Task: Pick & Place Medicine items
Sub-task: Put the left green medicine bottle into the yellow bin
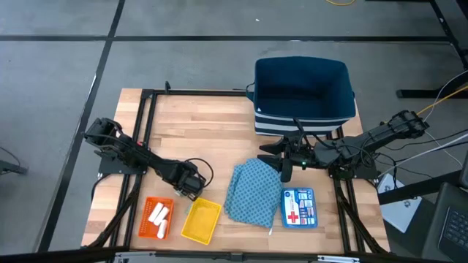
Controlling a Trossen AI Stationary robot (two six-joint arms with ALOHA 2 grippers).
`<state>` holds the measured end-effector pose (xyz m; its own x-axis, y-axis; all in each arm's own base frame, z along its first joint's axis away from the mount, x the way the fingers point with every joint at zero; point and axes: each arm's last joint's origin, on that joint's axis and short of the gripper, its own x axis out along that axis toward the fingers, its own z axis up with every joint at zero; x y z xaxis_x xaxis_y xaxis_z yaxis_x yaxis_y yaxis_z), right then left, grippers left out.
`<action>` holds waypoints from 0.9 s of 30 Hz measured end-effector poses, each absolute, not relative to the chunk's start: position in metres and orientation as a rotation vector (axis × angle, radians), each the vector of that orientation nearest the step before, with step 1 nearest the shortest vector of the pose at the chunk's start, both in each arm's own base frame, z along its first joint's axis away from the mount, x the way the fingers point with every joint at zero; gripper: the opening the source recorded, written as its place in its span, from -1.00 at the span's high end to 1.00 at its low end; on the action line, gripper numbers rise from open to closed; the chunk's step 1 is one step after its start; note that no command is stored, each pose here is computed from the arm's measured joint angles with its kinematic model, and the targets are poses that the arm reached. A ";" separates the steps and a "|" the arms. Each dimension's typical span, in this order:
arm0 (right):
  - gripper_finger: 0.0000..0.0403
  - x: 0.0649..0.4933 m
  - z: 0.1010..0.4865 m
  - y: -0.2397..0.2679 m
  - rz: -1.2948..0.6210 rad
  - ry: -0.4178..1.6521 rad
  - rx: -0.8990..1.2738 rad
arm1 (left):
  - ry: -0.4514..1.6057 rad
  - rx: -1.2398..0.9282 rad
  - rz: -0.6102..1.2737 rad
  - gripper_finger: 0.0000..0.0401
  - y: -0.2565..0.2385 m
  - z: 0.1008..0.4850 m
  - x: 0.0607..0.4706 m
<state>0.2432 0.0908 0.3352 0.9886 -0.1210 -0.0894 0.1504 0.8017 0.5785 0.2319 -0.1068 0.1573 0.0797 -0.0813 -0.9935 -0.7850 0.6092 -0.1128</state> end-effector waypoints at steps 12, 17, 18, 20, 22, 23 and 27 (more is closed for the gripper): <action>-0.15 0.243 0.335 0.091 -0.145 0.049 0.624 | 1.435 -0.862 0.568 0.52 -0.108 0.161 0.230; -0.15 0.243 0.335 0.091 -0.145 0.049 0.621 | 1.336 -0.917 0.525 0.67 -0.103 0.184 0.226; -0.15 0.243 0.335 0.091 -0.145 0.049 0.621 | 1.310 -0.937 0.511 0.68 -0.101 0.191 0.224; -0.15 0.243 0.335 0.091 -0.145 0.049 0.620 | 1.249 -0.981 0.483 0.66 -0.096 0.205 0.220; -0.15 0.243 0.335 0.091 -0.145 0.049 0.620 | 1.160 -1.024 0.449 0.63 -0.091 0.221 0.215; -0.15 0.243 0.335 0.091 -0.145 0.049 0.620 | 1.103 -1.044 0.423 0.61 -0.089 0.230 0.213; -0.15 0.243 0.335 0.091 -0.145 0.049 0.618 | 0.875 -1.146 0.268 0.59 -0.088 0.261 0.211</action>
